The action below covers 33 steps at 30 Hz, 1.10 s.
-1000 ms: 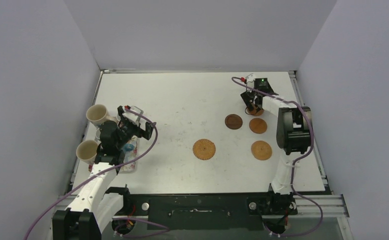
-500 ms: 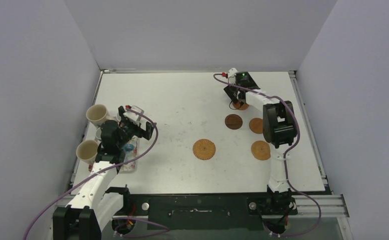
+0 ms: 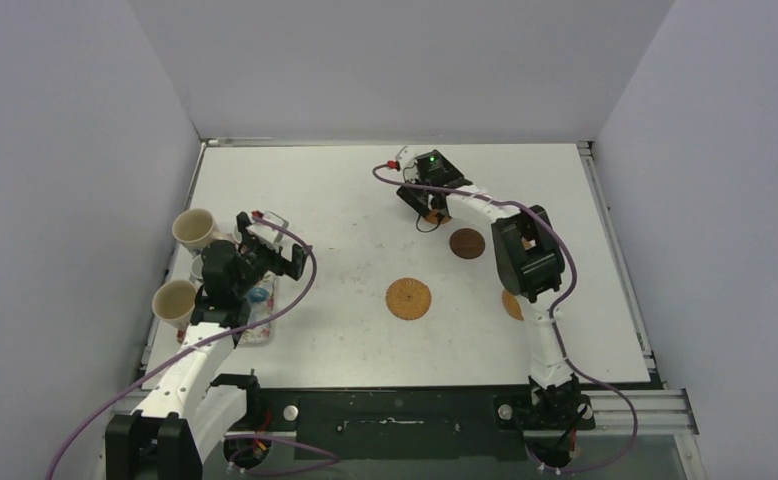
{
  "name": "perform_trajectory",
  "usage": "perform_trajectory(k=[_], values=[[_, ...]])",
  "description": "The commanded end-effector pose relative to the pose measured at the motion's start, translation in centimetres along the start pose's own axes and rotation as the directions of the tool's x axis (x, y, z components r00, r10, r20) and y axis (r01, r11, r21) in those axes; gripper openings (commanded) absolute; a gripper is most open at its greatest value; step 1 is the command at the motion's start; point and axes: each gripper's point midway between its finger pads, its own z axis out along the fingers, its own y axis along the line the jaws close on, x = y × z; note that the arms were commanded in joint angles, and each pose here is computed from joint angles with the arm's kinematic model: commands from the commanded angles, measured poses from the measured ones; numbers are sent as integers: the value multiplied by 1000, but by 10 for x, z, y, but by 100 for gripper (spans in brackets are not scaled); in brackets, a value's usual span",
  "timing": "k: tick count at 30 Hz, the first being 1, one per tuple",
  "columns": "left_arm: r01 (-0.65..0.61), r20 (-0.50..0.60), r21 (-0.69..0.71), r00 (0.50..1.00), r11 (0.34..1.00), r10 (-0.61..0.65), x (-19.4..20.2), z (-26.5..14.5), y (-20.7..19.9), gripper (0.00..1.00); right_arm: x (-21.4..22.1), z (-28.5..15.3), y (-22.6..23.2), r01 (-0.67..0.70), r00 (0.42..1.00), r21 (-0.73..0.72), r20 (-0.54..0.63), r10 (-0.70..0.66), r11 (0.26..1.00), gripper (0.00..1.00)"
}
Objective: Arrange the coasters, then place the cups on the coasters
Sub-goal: Move the coaster to the center of the board.
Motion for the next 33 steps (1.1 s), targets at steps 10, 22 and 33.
perform_trajectory(k=[10,22,33], values=[[-52,28,-37,998,998,53,-19,-2,9,97,23,21,83,59,990,-191,-115,-82,980,100],[-55,27,-31,998,998,56,-17,-2,8,97,-19,28,115,103,991,-196,-58,-117,975,100],[-50,26,-22,998,999,50,-16,-1,6,97,-36,16,125,86,995,-222,-23,-93,971,100]])
